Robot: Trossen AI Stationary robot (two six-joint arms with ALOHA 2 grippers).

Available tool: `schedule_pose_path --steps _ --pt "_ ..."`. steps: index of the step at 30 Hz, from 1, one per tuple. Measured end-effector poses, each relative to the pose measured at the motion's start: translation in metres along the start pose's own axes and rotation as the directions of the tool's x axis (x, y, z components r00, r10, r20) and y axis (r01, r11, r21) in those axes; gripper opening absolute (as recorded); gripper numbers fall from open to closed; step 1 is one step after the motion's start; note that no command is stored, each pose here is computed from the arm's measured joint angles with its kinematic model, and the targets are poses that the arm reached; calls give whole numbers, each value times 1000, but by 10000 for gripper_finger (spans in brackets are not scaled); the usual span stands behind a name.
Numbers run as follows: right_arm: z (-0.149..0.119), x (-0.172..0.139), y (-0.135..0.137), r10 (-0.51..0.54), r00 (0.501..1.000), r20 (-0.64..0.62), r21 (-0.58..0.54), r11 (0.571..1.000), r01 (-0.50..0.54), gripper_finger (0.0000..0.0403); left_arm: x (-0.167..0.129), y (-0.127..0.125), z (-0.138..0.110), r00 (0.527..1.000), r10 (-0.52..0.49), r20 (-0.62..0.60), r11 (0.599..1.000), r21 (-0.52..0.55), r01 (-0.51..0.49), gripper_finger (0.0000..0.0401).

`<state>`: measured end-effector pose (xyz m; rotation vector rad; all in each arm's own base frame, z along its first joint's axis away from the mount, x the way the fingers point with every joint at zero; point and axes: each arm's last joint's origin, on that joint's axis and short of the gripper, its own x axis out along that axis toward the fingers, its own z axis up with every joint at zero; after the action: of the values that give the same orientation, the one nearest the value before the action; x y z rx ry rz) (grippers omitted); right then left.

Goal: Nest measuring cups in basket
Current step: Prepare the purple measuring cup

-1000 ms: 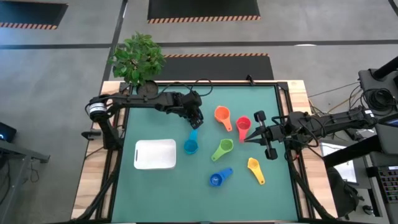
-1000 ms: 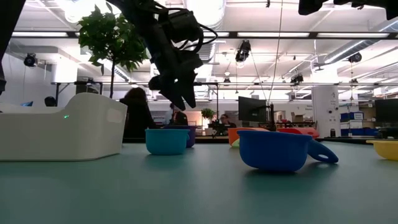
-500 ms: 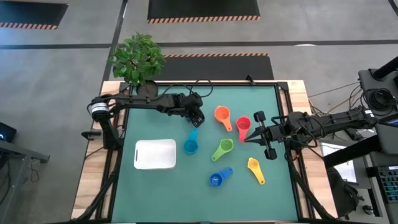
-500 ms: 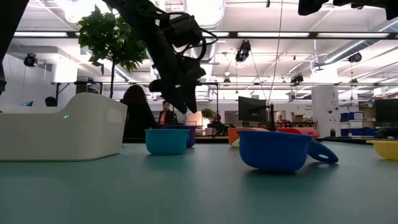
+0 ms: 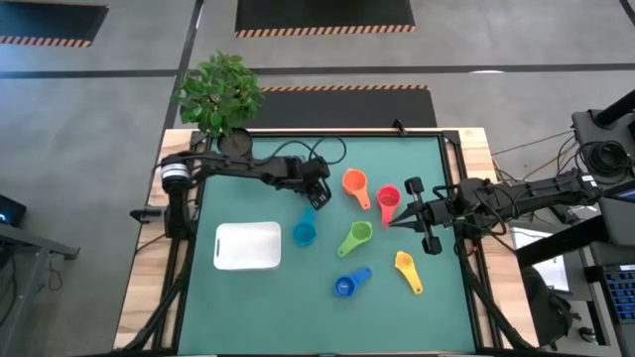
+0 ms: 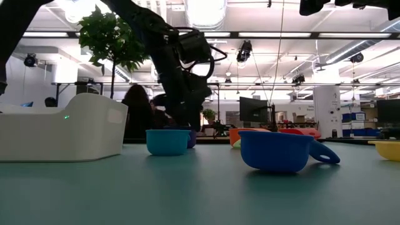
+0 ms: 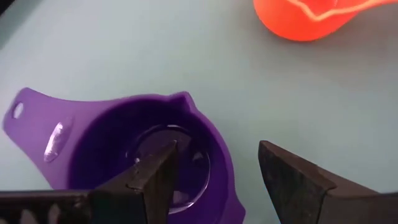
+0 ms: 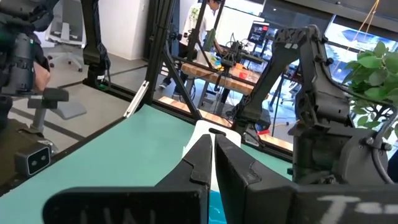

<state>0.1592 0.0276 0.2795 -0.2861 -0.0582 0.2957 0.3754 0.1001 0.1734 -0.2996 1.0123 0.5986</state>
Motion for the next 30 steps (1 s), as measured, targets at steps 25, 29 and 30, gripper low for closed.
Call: schedule_pose_path --steps 25,29,30 --pt "0 0 0 -1 1000 0 -1 1000 1 9 7 -1 -2 1000 9 -14 1000 11 -8 4" --pt "0 0 0 0 1000 0 -1 1000 0 9 6 -1 -2 1000 7 -13 1000 29 -7 2" --pt "0 0 0 0 1000 0 -1 1000 0 9 5 -1 -2 1000 6 -11 999 38 -6 2"
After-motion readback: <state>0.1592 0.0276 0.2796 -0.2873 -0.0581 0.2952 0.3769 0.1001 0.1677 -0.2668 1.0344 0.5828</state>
